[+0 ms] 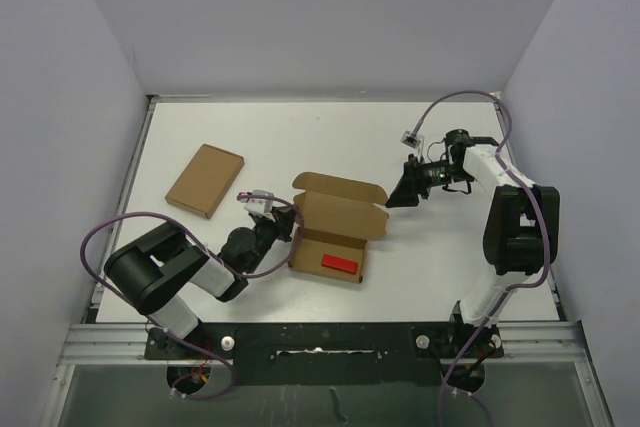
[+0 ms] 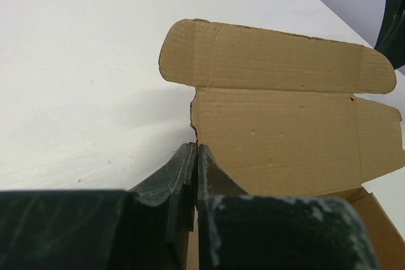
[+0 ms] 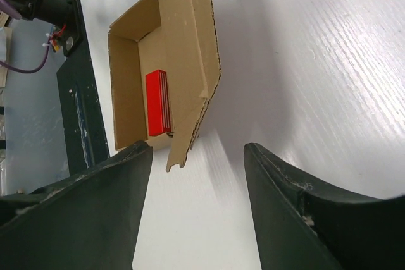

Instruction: Fold the paper box

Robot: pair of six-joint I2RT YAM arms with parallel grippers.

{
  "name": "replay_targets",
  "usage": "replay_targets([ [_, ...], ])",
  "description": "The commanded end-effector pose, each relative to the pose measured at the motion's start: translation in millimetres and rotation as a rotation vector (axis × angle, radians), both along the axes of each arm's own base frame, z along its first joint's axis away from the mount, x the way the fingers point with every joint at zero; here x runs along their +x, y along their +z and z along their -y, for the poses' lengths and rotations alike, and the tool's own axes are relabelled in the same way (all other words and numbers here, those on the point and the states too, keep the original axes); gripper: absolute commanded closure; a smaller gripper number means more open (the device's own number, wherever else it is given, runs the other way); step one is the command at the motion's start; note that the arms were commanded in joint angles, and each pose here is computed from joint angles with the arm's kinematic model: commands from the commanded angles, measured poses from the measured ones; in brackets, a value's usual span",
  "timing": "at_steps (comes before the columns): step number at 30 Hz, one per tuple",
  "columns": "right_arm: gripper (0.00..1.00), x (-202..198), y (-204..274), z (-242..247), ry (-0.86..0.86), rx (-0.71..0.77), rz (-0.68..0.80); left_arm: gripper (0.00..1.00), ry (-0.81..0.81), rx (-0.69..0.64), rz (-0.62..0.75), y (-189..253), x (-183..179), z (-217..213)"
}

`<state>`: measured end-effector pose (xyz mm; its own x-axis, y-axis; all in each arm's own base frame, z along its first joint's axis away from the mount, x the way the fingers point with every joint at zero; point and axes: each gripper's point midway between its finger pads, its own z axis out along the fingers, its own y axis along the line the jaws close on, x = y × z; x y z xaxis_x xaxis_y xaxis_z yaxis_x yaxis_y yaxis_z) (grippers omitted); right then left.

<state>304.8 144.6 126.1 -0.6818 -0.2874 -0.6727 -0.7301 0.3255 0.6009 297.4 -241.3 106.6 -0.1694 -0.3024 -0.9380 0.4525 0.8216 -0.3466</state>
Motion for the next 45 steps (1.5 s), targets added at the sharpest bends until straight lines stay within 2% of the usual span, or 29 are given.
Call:
replay_targets([
  [1,0.40,-1.6,13.2,-4.9,0.030,0.038,0.009,1.00,0.039,-0.085,0.096,34.2,5.4,-1.2],
  [8,0.42,-11.5,-0.6,-17.6,0.055,-0.004,-0.038,1.00,0.051,-0.088,0.103,36.9,4.4,-1.8],
  [13,0.51,-11.9,-5.8,-20.9,0.035,-0.012,-0.071,1.00,0.059,-0.085,0.109,39.0,3.7,-2.3],
  [23,0.61,-22.0,-17.7,-25.4,0.034,-0.045,-0.122,1.00,0.072,-0.081,0.117,40.9,3.5,-2.8],
  [28,0.71,-25.4,-22.9,-28.4,0.042,-0.064,-0.138,1.00,0.076,-0.077,0.119,40.8,3.5,-3.1],
  [33,0.90,-24.1,-23.6,-30.4,0.052,-0.082,-0.127,1.00,0.066,-0.076,0.117,39.6,2.7,-0.8],
  [36,0.98,-18.4,-20.5,-26.1,0.042,-0.096,-0.098,1.00,0.048,-0.079,0.117,40.1,0.9,1.8],
  [41,1.00,-9.9,-9.5,-14.7,0.032,-0.108,-0.030,0.74,-0.022,-0.092,0.108,40.3,-9.8,8.4],
  [45,1.00,-8.2,-6.4,-9.9,0.038,-0.114,-0.005,0.45,-0.076,-0.094,0.103,48.3,-21.0,7.4],
])
